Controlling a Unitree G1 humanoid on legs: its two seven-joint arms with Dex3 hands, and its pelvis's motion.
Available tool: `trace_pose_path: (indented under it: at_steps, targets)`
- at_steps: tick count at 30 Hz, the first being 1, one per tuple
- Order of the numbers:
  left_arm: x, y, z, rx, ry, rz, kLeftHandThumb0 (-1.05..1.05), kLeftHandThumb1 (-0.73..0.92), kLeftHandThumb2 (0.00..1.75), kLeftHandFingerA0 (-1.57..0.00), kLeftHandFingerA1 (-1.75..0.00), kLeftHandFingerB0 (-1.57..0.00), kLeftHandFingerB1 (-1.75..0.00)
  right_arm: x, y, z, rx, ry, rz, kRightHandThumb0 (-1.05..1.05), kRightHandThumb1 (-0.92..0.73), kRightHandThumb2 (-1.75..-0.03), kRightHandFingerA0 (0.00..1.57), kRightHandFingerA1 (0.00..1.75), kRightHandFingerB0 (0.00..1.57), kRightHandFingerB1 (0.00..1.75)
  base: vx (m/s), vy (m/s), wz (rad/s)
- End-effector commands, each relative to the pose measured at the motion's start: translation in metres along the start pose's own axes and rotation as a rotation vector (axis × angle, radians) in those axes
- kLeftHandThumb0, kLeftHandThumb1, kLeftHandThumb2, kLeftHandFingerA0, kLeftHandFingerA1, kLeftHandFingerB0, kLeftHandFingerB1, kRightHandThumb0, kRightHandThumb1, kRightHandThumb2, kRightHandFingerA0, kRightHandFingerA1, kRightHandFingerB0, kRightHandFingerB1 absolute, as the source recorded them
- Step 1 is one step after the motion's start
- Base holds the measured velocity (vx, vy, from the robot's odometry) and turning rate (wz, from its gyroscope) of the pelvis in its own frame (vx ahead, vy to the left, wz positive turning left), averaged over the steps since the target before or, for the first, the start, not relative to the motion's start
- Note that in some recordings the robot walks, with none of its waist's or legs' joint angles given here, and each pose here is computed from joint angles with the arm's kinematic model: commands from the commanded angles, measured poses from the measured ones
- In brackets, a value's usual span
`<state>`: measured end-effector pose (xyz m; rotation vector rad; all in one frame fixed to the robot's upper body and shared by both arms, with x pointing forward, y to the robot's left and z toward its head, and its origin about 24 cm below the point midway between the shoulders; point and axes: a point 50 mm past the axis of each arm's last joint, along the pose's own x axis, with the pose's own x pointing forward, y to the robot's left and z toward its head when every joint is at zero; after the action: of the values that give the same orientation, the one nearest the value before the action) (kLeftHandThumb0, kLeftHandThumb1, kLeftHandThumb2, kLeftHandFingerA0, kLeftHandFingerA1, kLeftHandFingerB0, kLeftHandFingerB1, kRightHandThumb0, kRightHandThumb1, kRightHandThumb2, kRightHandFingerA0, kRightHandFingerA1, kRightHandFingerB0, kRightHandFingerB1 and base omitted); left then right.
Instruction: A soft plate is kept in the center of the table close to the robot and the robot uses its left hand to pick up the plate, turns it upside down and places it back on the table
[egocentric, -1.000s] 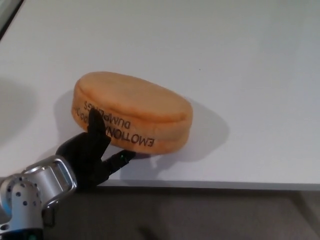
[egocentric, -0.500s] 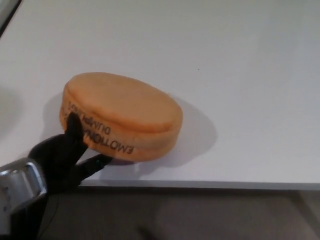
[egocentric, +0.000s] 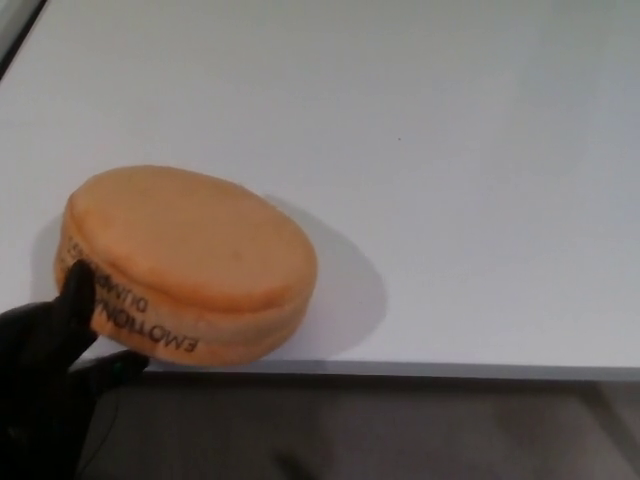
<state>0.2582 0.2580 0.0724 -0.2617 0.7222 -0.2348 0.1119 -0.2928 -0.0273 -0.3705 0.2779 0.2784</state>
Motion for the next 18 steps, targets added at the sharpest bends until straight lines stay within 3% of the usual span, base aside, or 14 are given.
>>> trace_pose_path:
  at_steps: [1, 8, 9, 10, 11, 12, 13, 14, 15, 18]
  targets:
    - [-0.009, 0.006, -0.003, -0.007, 0.045, -0.034, -1.05, 0.73, 1.18, 0.00, -0.24, 0.00, -0.04, -0.001, -0.005, 0.002, -0.024, 0.003, -0.002, -0.71, -0.87, -0.66, 0.55, 0.48, 0.38, 0.32, 0.00, 0.000, 0.00]
    - [-0.003, -0.001, 0.003, 0.138, 0.036, 0.042, -1.04, 0.79, 1.19, -0.01, -0.24, -0.02, -0.02, -0.001, -0.008, 0.001, -0.019, -0.003, -0.015, -0.73, -0.86, -0.67, 0.57, 0.49, 0.39, 0.33, 0.00, 0.000, 0.00]
    - [0.001, -0.005, 0.006, 0.148, -0.014, 0.064, -0.40, 0.36, 1.02, -0.02, -0.53, 0.00, -0.50, -0.001, -0.007, 0.001, -0.012, -0.001, -0.015, -0.70, -0.70, -1.06, 0.50, 0.61, 0.29, 0.49, 0.00, 0.000, 0.00]
    - [0.002, -0.008, 0.008, 0.143, -0.055, 0.088, -0.40, 0.36, 1.02, -0.02, -0.53, 0.00, -0.50, -0.002, -0.006, 0.000, -0.014, 0.001, -0.013, -0.70, -0.70, -1.06, 0.50, 0.61, 0.29, 0.49, 0.00, 0.000, 0.00]
    - [0.005, -0.010, 0.009, 0.134, -0.094, 0.123, -0.85, 0.75, 0.63, -0.38, -0.61, -0.38, -0.40, -0.002, -0.004, -0.001, -0.019, 0.002, -0.008, -0.71, -0.88, -0.66, 0.57, 0.48, 0.38, 0.33, 0.00, 0.000, 0.00]
    - [0.007, -0.011, 0.009, 0.129, -0.112, 0.140, -0.85, 0.75, 0.63, -0.38, -0.61, -0.38, -0.40, -0.002, -0.004, -0.001, -0.021, 0.002, -0.006, -0.71, -0.88, -0.66, 0.57, 0.48, 0.38, 0.33, 0.00, 0.000, 0.00]
    - [0.020, -0.021, 0.012, 0.095, -0.182, 0.177, -0.58, 0.65, 0.60, -0.86, -1.18, -0.70, -1.11, -0.002, 0.000, -0.003, -0.013, 0.007, 0.001, -0.74, -0.87, -0.66, 0.56, 0.48, 0.37, 0.32, 0.00, 0.000, 0.00]
    - [0.026, -0.027, 0.013, 0.070, -0.214, 0.198, -0.49, 0.48, 0.89, -1.04, -1.24, -0.82, -1.12, -0.002, 0.000, -0.003, -0.011, 0.004, 0.000, -0.73, -0.87, -0.66, 0.56, 0.48, 0.37, 0.33, 0.00, 0.000, 0.00]
    - [0.032, -0.032, 0.013, 0.049, -0.236, 0.225, -0.32, 0.56, 0.61, -0.97, -1.62, -0.77, -1.39, -0.003, 0.000, -0.003, -0.015, 0.005, -0.001, -0.74, -0.87, -0.66, 0.56, 0.47, 0.37, 0.32, 0.00, 0.000, 0.00]
    - [0.052, -0.052, 0.015, 0.077, -0.275, 0.294, -0.30, 0.53, 0.64, -1.02, -1.75, -0.82, -1.53, -0.004, -0.002, -0.003, -0.009, 0.010, -0.010, -0.71, -0.88, -0.66, 0.57, 0.48, 0.37, 0.33, 0.00, 0.000, 0.00]
